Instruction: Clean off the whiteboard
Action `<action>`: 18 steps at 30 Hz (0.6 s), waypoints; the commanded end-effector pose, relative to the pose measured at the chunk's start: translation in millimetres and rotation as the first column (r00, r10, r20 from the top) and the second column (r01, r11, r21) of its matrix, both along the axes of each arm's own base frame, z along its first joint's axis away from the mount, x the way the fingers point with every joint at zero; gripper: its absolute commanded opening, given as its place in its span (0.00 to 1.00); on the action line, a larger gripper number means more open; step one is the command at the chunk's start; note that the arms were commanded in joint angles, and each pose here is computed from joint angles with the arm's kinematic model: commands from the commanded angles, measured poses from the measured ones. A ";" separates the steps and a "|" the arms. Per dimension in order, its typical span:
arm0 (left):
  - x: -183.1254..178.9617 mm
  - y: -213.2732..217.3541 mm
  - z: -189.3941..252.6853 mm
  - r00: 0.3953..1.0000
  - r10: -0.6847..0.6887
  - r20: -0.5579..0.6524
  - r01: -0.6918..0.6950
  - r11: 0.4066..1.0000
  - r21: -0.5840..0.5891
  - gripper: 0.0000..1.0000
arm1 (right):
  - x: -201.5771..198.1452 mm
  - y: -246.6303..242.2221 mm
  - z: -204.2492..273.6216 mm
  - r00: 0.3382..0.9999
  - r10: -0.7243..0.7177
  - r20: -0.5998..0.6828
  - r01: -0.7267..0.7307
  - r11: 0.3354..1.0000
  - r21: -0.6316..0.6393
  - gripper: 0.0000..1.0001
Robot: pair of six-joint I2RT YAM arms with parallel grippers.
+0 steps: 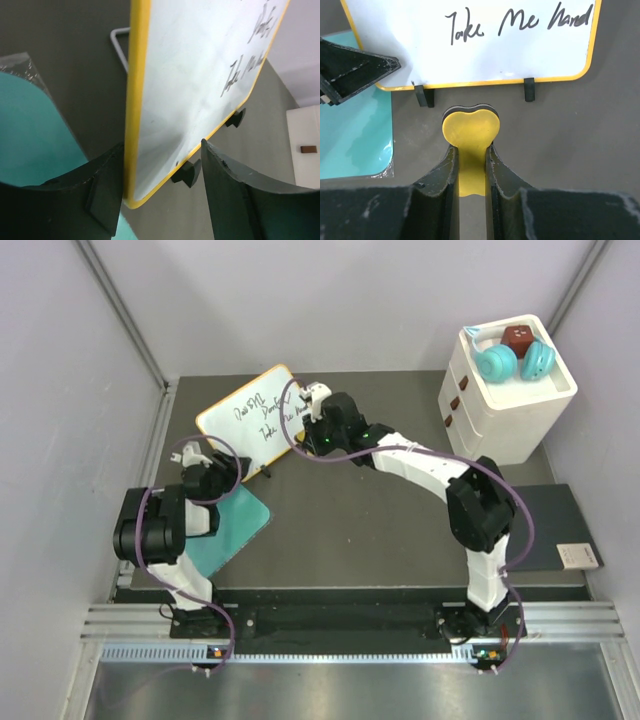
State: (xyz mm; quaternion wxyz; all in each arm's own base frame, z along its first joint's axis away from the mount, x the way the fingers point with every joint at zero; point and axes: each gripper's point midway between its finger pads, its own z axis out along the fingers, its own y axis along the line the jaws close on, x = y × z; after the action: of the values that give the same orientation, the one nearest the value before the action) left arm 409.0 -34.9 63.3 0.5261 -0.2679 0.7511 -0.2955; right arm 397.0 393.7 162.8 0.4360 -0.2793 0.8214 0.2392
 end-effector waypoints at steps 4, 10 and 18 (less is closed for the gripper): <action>4.3 5.8 29.4 0.989 0.022 0.148 -0.025 1.000 0.017 0.55 | 35.5 31.4 8.7 0.999 -0.031 0.035 0.028 0.996 0.080 0.00; 2.0 10.0 21.8 0.995 0.042 0.092 -0.045 0.998 0.031 0.49 | 54.8 46.5 -0.3 0.997 -0.074 0.032 0.070 0.991 0.118 0.00; -4.8 10.7 1.7 0.995 0.073 -0.074 -0.074 0.997 -0.020 0.40 | 66.4 58.3 4.1 0.996 -0.078 0.045 0.070 0.985 0.159 0.00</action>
State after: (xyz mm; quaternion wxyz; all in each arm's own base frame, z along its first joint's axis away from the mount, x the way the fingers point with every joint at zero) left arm 402.9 -28.6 62.1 0.5210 -0.2887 0.7528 -0.2800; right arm 444.4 435.7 119.4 0.4325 -0.2382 0.8337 0.2474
